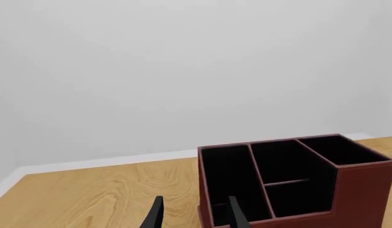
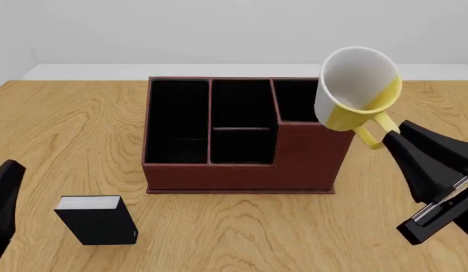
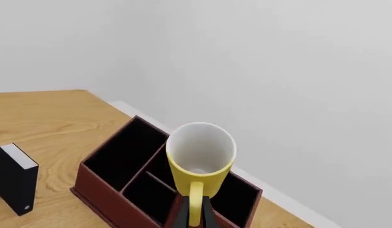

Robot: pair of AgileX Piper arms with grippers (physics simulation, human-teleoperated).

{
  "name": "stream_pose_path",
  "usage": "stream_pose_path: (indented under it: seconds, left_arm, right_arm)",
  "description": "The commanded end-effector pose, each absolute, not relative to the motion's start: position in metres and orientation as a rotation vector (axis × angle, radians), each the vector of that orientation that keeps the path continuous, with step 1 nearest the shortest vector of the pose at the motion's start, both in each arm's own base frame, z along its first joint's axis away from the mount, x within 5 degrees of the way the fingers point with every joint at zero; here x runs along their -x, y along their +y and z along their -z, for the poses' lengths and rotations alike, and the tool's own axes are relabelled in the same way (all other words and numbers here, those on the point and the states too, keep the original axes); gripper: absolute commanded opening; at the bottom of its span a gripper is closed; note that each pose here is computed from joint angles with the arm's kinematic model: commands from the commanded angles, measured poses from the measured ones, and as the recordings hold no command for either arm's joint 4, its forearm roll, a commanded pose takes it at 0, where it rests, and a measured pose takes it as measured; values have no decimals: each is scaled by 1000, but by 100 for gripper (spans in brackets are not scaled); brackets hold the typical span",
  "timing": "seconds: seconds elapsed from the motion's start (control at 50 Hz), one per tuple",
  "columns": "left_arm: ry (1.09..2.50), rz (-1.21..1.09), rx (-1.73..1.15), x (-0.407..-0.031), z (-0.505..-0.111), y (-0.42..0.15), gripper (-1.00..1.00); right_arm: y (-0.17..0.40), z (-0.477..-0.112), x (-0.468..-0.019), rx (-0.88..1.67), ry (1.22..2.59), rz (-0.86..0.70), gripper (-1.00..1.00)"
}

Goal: Pick up the yellow and white mug and place it to the right of the caddy.

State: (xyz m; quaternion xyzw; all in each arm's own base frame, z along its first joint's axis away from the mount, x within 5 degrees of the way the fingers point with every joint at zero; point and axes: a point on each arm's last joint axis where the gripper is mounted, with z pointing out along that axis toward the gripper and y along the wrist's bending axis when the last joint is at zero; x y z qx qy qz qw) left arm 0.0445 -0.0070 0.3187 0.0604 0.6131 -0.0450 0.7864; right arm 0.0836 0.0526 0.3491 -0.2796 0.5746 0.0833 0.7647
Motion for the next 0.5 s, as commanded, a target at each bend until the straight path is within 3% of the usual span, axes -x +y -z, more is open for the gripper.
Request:
stream_pose_path:
  seconds: [0.02, 0.5]
  left_arm:
    - [1328, 103, -132, -48, -315, -8, 100]
    - [1346, 76, -130, -78, -311, -11, 100]
  right_arm:
    - [48, -357, -85, 563, 1239, -148, -100]
    - [42, -369, -105, 453, 1255, -64, -100]
